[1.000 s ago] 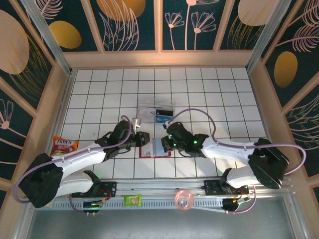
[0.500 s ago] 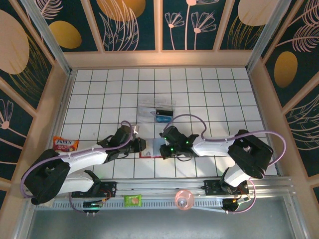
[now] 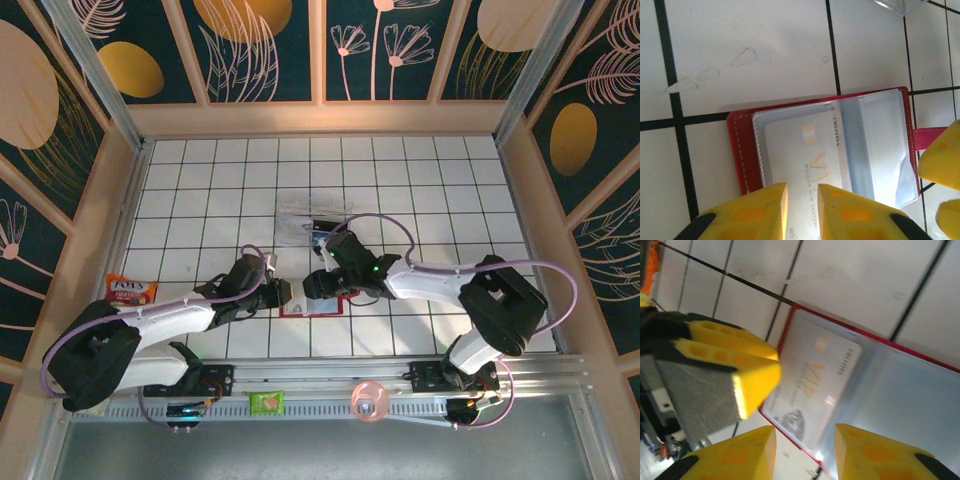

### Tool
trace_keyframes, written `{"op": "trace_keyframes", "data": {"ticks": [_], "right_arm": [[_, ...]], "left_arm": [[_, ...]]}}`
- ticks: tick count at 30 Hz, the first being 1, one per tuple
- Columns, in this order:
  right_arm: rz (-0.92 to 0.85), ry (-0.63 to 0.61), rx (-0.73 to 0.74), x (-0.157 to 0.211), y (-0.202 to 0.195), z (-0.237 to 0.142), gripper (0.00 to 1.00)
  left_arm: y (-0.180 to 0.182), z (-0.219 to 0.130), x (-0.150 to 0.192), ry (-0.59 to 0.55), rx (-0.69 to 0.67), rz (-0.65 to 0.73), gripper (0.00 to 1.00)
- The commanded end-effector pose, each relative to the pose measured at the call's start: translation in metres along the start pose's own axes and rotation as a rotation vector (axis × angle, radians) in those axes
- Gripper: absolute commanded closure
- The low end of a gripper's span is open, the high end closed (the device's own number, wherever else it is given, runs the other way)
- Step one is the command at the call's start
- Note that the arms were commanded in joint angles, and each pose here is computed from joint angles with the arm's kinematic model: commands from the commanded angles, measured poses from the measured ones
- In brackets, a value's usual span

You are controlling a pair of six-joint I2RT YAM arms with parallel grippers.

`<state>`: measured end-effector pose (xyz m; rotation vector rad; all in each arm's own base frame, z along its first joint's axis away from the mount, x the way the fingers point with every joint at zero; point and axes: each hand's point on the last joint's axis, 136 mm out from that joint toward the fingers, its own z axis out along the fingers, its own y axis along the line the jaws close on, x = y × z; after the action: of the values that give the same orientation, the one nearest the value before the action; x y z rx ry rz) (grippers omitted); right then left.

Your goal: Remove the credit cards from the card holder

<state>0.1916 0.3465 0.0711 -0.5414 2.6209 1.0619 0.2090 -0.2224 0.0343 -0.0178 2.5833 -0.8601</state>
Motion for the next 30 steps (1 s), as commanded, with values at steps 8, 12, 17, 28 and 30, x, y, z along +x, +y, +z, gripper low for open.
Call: {"op": "trace_keyframes", "data": {"ticks": [8,12,17,28,30], "right_arm": [[0.043,0.037,0.003,-0.006,0.006,0.021,0.63],[0.038,0.053,0.023,-0.004,0.005,0.027,0.64],[0.044,0.074,0.056,0.0,-0.001,0.034,0.65],[0.054,0.115,0.1,0.014,-0.011,0.044,0.66],[0.055,0.113,0.113,0.014,-0.013,0.044,0.66]], "left_arm": [[0.01,-0.005,0.004,-0.006,-0.024,0.013,0.76],[0.011,-0.011,0.003,-0.029,-0.028,0.012,0.76],[0.013,-0.012,0.003,-0.032,-0.033,0.011,0.76],[0.015,-0.015,0.004,-0.041,-0.036,0.01,0.77],[0.016,-0.015,0.004,-0.042,-0.038,0.009,0.77]]}}
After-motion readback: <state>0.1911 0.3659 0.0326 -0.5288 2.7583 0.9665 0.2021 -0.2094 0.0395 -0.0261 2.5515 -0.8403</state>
